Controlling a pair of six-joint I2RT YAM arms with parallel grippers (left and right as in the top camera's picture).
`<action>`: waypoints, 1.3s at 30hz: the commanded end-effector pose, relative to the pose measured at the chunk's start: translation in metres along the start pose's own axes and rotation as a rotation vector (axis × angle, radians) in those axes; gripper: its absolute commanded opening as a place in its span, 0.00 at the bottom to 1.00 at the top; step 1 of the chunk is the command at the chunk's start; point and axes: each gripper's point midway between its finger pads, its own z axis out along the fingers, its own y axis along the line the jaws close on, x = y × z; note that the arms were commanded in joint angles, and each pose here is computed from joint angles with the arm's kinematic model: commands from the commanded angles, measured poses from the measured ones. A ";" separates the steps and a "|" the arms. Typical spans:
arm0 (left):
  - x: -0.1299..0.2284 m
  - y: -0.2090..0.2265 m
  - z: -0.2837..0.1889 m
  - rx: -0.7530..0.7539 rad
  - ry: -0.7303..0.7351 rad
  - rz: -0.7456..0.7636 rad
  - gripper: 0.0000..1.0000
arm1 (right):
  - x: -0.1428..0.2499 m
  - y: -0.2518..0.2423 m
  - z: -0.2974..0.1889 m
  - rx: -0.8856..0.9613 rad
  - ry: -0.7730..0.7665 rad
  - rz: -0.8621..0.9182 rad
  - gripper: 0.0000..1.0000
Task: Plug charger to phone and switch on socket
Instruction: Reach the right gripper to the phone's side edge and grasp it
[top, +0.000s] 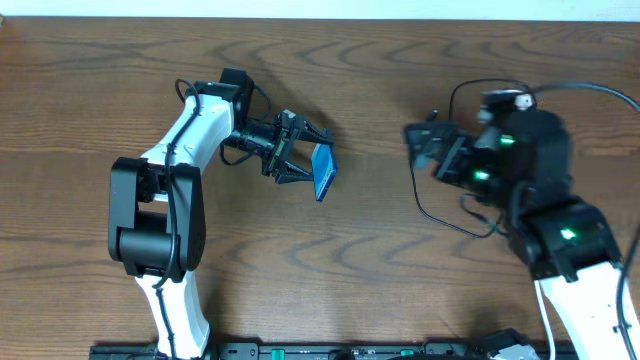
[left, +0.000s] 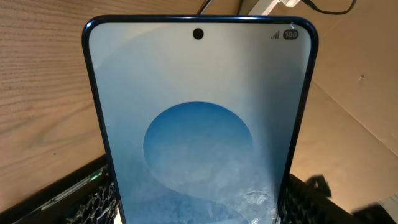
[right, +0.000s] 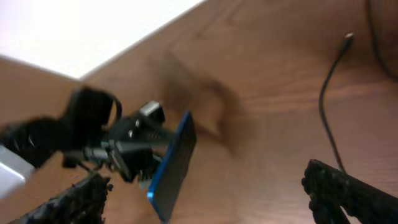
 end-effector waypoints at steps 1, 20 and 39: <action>0.012 -0.014 -0.003 0.044 0.018 0.028 0.72 | 0.001 0.017 0.008 0.096 -0.040 -0.058 0.95; 0.012 -0.014 -0.003 0.044 0.018 0.029 0.72 | 0.113 0.053 0.087 0.295 0.013 -0.078 0.84; 0.012 -0.014 -0.003 0.044 0.018 0.028 0.72 | 0.134 0.053 0.130 0.318 0.018 -0.076 0.51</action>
